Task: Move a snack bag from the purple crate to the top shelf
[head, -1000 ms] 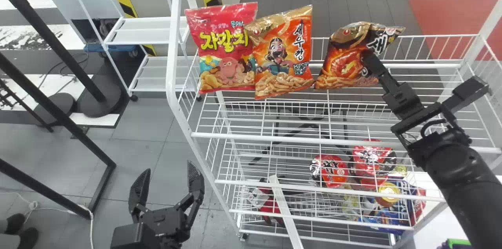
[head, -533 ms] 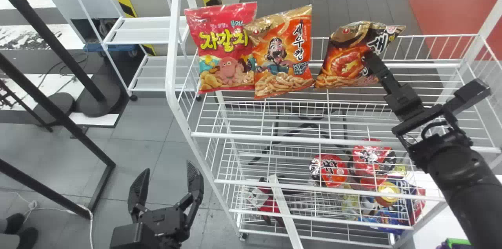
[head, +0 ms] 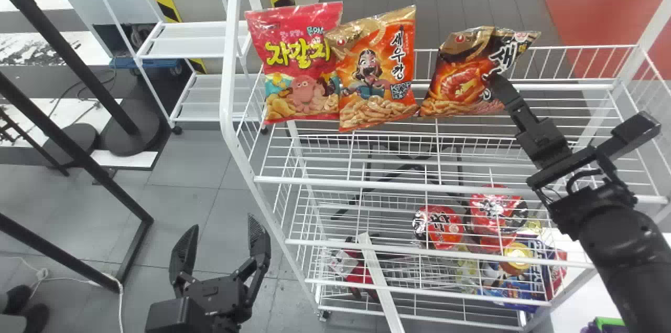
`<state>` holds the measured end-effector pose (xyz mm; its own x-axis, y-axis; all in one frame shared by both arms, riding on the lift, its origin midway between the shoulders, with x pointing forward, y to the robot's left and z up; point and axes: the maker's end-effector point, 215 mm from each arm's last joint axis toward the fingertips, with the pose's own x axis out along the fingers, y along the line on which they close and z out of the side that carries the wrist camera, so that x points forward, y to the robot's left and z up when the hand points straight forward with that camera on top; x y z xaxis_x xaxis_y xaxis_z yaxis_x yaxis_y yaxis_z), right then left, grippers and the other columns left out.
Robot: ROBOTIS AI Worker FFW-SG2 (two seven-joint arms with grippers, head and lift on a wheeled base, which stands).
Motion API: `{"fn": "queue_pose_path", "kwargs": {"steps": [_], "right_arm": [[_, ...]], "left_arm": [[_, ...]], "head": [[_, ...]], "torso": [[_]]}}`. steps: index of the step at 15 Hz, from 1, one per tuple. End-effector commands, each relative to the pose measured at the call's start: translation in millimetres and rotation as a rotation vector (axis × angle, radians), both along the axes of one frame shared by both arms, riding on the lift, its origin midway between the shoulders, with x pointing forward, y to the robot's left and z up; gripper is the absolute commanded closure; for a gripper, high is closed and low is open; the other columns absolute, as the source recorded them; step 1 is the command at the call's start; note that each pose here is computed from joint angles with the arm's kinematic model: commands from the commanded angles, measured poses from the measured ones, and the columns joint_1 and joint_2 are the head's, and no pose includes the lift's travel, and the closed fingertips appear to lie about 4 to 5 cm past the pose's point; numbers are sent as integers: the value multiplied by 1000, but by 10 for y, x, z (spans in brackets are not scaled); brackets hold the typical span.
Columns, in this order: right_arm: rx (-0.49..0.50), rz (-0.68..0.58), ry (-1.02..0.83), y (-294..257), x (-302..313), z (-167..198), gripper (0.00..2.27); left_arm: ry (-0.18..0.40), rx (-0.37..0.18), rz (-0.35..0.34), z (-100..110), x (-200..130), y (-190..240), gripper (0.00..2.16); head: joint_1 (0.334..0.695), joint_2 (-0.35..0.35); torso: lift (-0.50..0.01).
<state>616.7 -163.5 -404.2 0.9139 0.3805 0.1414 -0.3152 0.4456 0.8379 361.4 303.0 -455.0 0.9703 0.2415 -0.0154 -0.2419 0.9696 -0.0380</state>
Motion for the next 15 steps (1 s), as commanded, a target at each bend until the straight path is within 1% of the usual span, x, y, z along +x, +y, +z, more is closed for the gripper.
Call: {"fn": "queue_pose_path", "kwargs": {"steps": [1,3,4,5,7,8,9,11,12,13,14,15], "right_arm": [[-1,6,-7,35,-88,71,167],[1,4,-10,24,-166,91,144],[3,1,-6,18,-190,100,49],[2,-2,-10,17,-217,138,12],[-6,-6,-16,9,-307,175,-2],[-15,-7,-37,31,-322,308,-2],[-24,-12,-44,35,-342,362,-2],[-67,-7,-60,106,-411,447,-2],[-120,-17,-69,132,-436,506,-2],[-261,-37,-77,222,-457,575,-2],[-359,-68,-102,275,-477,664,-2],[-415,-70,-133,346,-508,772,-2]], "left_arm": [[0,-1,0,0,0,1,124],[0,-1,0,0,0,1,124],[0,-1,0,0,0,1,124],[0,-1,0,0,0,1,124],[0,1,0,1,0,4,124],[0,1,0,1,0,4,124],[0,1,-2,1,1,1,124],[0,1,-2,1,1,1,124],[0,1,-2,1,1,1,124],[0,1,-2,1,1,7,124],[0,1,-2,1,1,7,124],[0,1,-2,0,2,12,124]], "head": [[695,156],[695,158],[695,160],[695,160],[695,160],[695,160],[695,161],[695,164],[695,166],[695,170],[695,172],[695,176]], "torso": [[7],[7],[7],[7],[7],[7],[7],[7],[7],[7],[7],[7]]}}
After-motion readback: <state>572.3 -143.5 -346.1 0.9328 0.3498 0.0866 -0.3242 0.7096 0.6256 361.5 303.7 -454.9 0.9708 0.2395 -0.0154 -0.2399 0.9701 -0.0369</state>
